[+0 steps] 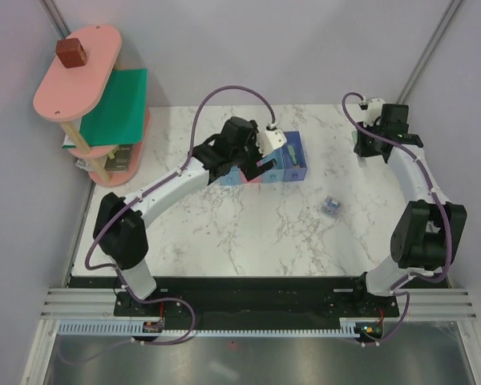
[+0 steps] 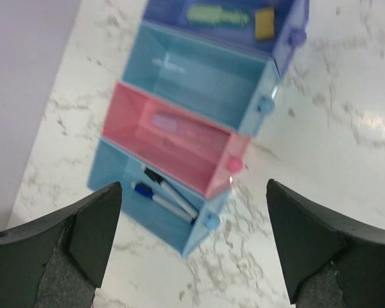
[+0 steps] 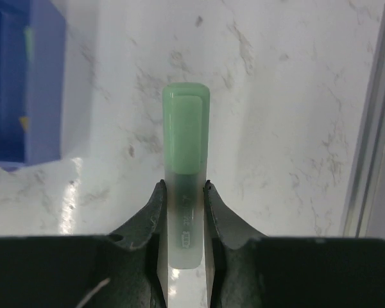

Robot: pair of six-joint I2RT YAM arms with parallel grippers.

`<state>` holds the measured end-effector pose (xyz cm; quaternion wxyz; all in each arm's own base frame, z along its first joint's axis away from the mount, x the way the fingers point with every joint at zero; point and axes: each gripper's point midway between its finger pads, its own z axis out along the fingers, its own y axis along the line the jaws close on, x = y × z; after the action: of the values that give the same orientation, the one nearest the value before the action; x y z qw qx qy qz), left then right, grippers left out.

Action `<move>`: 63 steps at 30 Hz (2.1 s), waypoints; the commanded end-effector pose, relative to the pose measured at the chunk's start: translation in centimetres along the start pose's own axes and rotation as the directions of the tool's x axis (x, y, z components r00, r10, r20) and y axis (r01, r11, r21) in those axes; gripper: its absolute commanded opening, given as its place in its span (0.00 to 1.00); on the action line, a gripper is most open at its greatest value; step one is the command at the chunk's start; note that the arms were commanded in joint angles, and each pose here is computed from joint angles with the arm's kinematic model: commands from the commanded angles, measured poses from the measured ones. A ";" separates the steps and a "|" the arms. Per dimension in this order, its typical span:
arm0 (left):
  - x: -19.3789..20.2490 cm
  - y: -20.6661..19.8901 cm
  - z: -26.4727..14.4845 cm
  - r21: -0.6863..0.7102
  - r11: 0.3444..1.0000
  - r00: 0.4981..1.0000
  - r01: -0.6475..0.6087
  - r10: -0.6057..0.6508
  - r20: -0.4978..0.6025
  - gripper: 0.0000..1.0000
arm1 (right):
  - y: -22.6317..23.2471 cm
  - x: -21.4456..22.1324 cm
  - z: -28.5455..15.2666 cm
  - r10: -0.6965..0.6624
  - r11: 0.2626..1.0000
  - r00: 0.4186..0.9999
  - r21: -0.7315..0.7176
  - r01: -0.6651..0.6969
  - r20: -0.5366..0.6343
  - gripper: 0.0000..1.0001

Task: Sort the stationery into containers
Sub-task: Pick up the stationery from the corner of the board, then place the stationery in the storage box.

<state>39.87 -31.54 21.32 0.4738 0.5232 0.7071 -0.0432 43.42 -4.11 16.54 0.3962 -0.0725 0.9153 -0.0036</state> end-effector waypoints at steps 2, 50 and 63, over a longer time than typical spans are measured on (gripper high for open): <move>6.1 -1.9 -3.9 0.035 0.994 0.982 -0.101 0.105 -0.159 0.98 | 7.9 -8.4 -1.6 -0.001 0.986 0.987 -0.164 0.027 0.158 0.04; 10.5 -6.8 -12.5 0.225 0.969 0.961 -0.099 0.152 -0.231 0.97 | 34.9 -5.8 10.6 -0.248 0.820 0.955 -0.490 0.295 0.160 0.14; 9.3 -5.8 -12.5 0.205 0.970 0.963 -0.131 0.173 -0.207 0.97 | 33.4 -7.3 8.1 -0.320 0.816 0.921 -0.428 0.387 0.222 0.64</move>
<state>26.59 -20.00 16.78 0.3125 0.6146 0.7241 -0.0190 49.35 30.66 9.30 0.3738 -0.3214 0.8549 0.1619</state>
